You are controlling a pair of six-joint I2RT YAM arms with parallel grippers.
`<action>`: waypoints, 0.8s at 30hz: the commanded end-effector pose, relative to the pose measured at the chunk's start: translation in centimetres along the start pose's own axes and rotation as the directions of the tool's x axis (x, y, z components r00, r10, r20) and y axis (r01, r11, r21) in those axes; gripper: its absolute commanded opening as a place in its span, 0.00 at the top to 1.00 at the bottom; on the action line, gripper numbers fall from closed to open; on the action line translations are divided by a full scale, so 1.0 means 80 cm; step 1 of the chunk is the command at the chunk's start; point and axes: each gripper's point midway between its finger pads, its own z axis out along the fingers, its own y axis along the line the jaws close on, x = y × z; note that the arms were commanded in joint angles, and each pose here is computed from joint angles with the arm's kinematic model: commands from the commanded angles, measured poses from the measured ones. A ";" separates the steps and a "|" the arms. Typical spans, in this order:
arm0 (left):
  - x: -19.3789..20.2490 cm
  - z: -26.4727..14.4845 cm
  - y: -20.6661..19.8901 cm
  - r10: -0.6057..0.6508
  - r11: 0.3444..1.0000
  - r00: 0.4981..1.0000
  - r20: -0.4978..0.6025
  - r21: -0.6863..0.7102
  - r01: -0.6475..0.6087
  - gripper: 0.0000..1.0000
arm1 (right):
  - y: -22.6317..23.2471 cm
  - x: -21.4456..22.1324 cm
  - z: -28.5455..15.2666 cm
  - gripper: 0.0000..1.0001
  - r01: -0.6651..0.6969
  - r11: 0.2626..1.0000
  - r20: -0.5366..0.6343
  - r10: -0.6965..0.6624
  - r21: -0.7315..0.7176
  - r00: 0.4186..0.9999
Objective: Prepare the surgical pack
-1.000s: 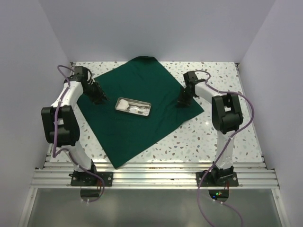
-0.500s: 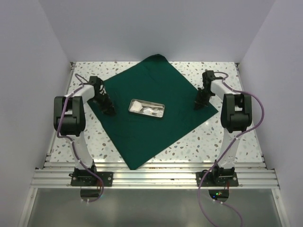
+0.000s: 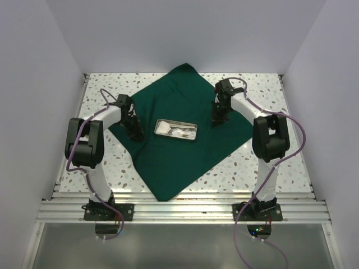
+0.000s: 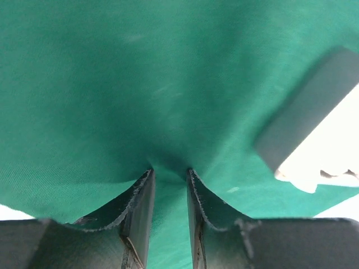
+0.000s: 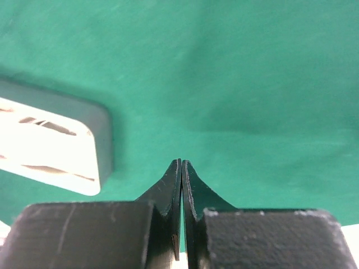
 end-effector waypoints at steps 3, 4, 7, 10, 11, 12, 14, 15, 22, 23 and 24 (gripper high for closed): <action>-0.046 -0.046 0.066 -0.050 0.987 0.993 0.107 -0.148 0.066 0.65 | 0.023 0.018 -0.005 1.00 -0.010 0.998 -0.027 0.008 -0.065 1.000; -0.049 -0.041 0.080 -0.076 0.984 0.993 0.093 -0.152 0.089 0.65 | 0.020 0.020 -0.001 1.00 -0.014 0.998 -0.032 0.012 -0.059 0.999; -0.057 -0.034 0.108 -0.126 0.985 0.990 0.066 -0.113 0.133 0.66 | 0.020 0.028 0.005 1.00 -0.009 0.998 -0.042 0.007 -0.063 0.999; -0.070 -0.037 0.115 -0.118 0.984 0.989 0.087 -0.126 0.128 0.67 | 0.028 0.032 0.007 1.00 -0.004 0.997 -0.056 0.000 -0.078 0.998; -0.073 -0.039 0.112 -0.117 0.986 0.989 0.095 -0.110 0.128 0.67 | 0.035 0.033 0.008 1.00 0.002 0.996 -0.056 -0.006 -0.086 0.998; -0.076 -0.043 0.108 -0.114 0.987 0.988 0.109 -0.098 0.124 0.66 | 0.039 0.033 0.010 1.00 0.001 0.996 -0.057 -0.006 -0.091 0.998; -0.085 -0.055 0.099 -0.110 0.990 0.982 0.156 -0.069 0.122 0.67 | 0.051 0.035 0.013 1.00 -0.001 0.995 -0.061 -0.005 -0.102 0.998; -0.087 -0.059 0.097 -0.109 0.991 0.980 0.169 -0.064 0.121 0.66 | 0.057 0.036 0.015 1.00 -0.001 0.994 -0.066 -0.007 -0.113 0.998; -0.106 -0.100 0.088 -0.094 0.991 0.959 0.269 -0.067 0.116 0.66 | 0.094 0.048 0.033 1.00 -0.009 0.990 -0.094 -0.004 -0.138 0.996; -0.110 -0.107 0.084 -0.087 0.992 0.954 0.285 -0.060 0.109 0.66 | 0.100 0.050 0.034 1.00 -0.010 0.989 -0.095 -0.004 -0.145 0.995; -0.112 -0.111 0.081 -0.085 0.993 0.952 0.293 -0.054 0.105 0.66 | 0.103 0.050 0.039 1.00 -0.009 0.989 -0.097 -0.006 -0.148 0.995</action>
